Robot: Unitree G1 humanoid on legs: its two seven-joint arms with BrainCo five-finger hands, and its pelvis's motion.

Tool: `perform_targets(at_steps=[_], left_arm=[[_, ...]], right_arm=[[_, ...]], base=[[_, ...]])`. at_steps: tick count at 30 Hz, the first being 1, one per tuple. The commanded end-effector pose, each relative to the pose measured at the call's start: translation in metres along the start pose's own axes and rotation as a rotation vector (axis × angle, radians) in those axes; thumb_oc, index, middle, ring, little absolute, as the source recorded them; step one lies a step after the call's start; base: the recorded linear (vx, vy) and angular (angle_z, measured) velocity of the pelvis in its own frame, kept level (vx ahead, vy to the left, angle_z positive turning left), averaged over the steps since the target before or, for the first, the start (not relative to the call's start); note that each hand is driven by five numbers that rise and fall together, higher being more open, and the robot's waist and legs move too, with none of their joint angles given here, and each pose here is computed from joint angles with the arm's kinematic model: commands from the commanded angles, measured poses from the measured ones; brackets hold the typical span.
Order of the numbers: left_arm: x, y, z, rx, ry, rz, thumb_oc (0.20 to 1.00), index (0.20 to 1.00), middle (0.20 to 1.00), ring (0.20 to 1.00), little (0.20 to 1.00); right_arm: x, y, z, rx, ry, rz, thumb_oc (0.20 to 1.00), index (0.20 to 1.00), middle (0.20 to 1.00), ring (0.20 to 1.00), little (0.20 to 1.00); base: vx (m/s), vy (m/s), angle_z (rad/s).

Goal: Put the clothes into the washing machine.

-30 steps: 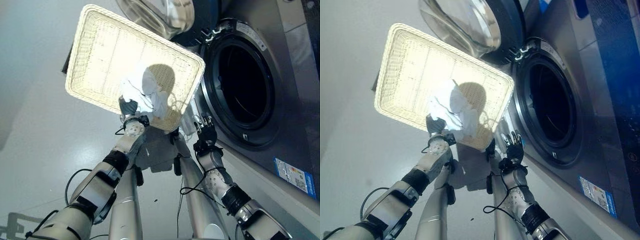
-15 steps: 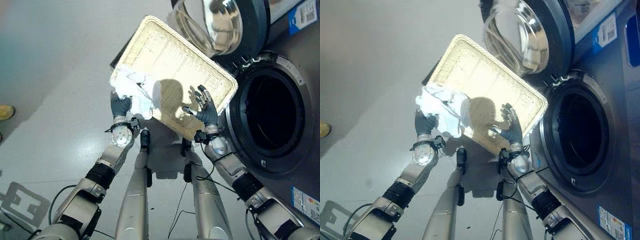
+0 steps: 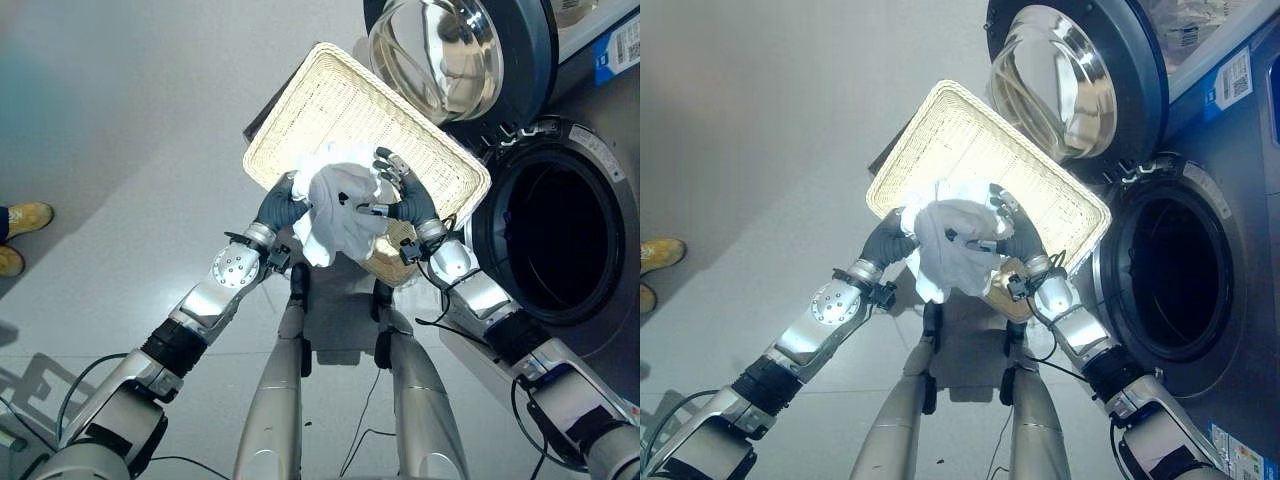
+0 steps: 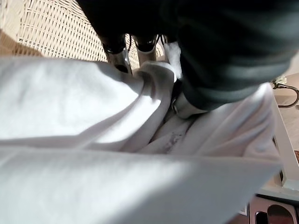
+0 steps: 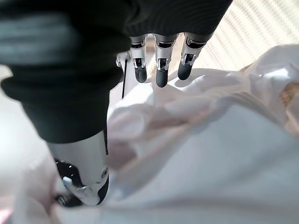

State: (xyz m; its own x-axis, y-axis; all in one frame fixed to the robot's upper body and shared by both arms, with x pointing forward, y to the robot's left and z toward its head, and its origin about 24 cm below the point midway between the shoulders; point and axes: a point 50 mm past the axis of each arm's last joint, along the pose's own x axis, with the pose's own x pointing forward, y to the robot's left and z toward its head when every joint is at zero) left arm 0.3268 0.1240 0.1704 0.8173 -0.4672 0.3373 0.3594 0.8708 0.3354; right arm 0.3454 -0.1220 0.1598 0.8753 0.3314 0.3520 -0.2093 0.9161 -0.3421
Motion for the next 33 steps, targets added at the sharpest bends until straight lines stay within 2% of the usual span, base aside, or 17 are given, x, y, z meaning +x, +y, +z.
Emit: perform_targets(at_steps=[1, 7, 8, 13, 20, 28, 29, 30, 33], left_arm=[[0.010, -0.018, 0.044, -0.082, -0.205, -0.155, 0.200, 0.200, 0.200, 0.200, 0.200], [0.010, -0.028, 0.053, -0.078, -0.237, -0.260, 0.200, 0.200, 0.200, 0.200, 0.200], [0.010, -0.029, 0.057, -0.067, -0.248, -0.285, 0.200, 0.200, 0.200, 0.200, 0.200], [0.011, -0.035, 0.066, -0.053, -0.265, -0.360, 0.200, 0.200, 0.200, 0.200, 0.200], [0.011, -0.047, 0.068, -0.094, -0.260, -0.443, 0.200, 0.200, 0.200, 0.200, 0.200], [0.013, -0.058, 0.055, -0.135, -0.187, -0.447, 0.200, 0.200, 0.200, 0.200, 0.200], [0.013, -0.059, 0.051, -0.154, -0.171, -0.440, 0.200, 0.200, 0.200, 0.200, 0.200], [0.013, -0.059, 0.049, -0.167, -0.164, -0.436, 0.200, 0.200, 0.200, 0.200, 0.200], [0.012, -0.062, 0.041, -0.223, -0.140, -0.416, 0.200, 0.200, 0.200, 0.200, 0.200]], right_arm=[[0.005, 0.002, 0.026, -0.121, -0.102, 0.069, 1.000, 1.000, 1.000, 1.000, 1.000], [0.006, 0.009, 0.010, -0.180, 0.043, 0.237, 1.000, 1.000, 1.000, 1.000, 1.000], [0.004, 0.014, 0.003, -0.139, 0.117, 0.336, 1.000, 1.000, 1.000, 1.000, 1.000], [-0.005, 0.024, -0.011, -0.086, 0.269, 0.589, 1.000, 1.000, 1.000, 1.000, 1.000], [-0.009, 0.037, -0.010, -0.004, 0.278, 0.727, 1.000, 1.000, 1.000, 1.000, 1.000], [-0.016, 0.065, 0.003, 0.512, 0.183, 0.773, 1.000, 1.000, 1.000, 1.000, 1.000], [-0.017, 0.069, 0.005, 0.623, 0.149, 0.757, 0.545, 0.545, 0.545, 0.545, 0.545], [-0.017, 0.070, 0.006, 0.682, 0.143, 0.750, 0.200, 0.200, 0.200, 0.200, 0.200], [-0.024, 0.081, 0.002, 0.861, 0.121, 0.752, 0.200, 0.200, 0.200, 0.200, 0.200]], base=[[-0.01, 0.018, 0.03], [0.00, 0.000, 0.00], [0.00, 0.000, 0.00], [0.00, -0.019, 0.02], [0.00, -0.014, 0.04], [0.00, 0.000, 0.00], [0.00, 0.004, -0.04], [0.00, 0.011, -0.03], [0.00, 0.013, -0.06]])
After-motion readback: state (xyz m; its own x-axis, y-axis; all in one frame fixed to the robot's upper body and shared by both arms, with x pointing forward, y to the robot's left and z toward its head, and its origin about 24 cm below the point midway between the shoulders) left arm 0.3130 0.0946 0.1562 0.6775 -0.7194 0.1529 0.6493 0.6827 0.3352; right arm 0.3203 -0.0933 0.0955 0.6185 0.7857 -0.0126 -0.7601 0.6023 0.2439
